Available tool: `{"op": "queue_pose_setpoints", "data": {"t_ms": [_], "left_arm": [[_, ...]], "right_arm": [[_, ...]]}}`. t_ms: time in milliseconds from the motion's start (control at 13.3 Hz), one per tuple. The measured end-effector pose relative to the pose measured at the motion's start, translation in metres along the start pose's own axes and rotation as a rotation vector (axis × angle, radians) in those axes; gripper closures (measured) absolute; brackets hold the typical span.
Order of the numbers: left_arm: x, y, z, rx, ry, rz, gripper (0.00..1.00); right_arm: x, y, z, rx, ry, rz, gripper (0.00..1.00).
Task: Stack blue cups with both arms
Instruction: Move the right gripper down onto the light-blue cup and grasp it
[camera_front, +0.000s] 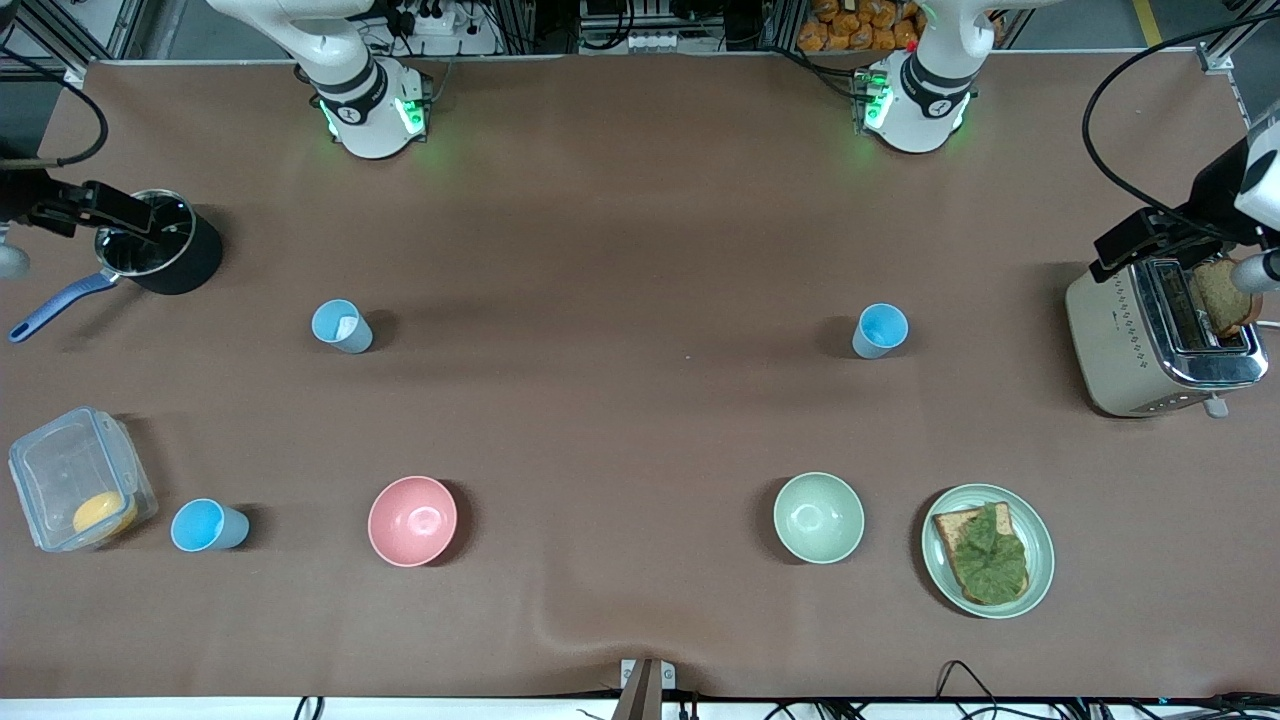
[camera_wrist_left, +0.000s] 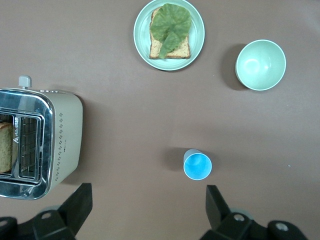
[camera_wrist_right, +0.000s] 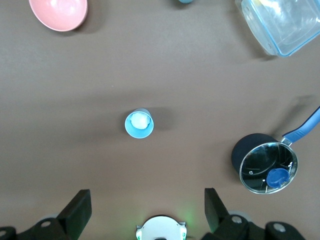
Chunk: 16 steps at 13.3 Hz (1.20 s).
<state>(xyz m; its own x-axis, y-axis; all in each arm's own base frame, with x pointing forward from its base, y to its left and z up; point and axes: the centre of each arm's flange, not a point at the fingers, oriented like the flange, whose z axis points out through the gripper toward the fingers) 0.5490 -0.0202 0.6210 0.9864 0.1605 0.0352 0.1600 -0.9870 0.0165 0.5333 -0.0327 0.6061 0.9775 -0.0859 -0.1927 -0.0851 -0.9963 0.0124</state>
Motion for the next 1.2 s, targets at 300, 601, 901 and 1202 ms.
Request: {"op": "queue_pose_setpoints", "data": {"t_ms": [300, 601, 901, 1202], "left_arm": [[0.0, -0.001, 0.0, 0.0, -0.001, -0.002, 0.0], [0.0, -0.001, 0.0, 0.001, -0.002, -0.001, 0.0], [0.0, -0.001, 0.0, 0.001, -0.002, -0.001, 0.0], [0.0, 0.0, 0.0, 0.001, -0.003, 0.0, 0.0]], "right_arm": [[0.057, 0.018, 0.096, -0.004, -0.153, 0.023, 0.0], [0.084, 0.012, 0.18, -0.006, -0.155, -0.013, 0.0], [0.078, 0.013, 0.257, 0.0, -0.11, -0.097, 0.0], [0.061, 0.01, 0.314, 0.001, -0.091, -0.113, 0.0]]}}
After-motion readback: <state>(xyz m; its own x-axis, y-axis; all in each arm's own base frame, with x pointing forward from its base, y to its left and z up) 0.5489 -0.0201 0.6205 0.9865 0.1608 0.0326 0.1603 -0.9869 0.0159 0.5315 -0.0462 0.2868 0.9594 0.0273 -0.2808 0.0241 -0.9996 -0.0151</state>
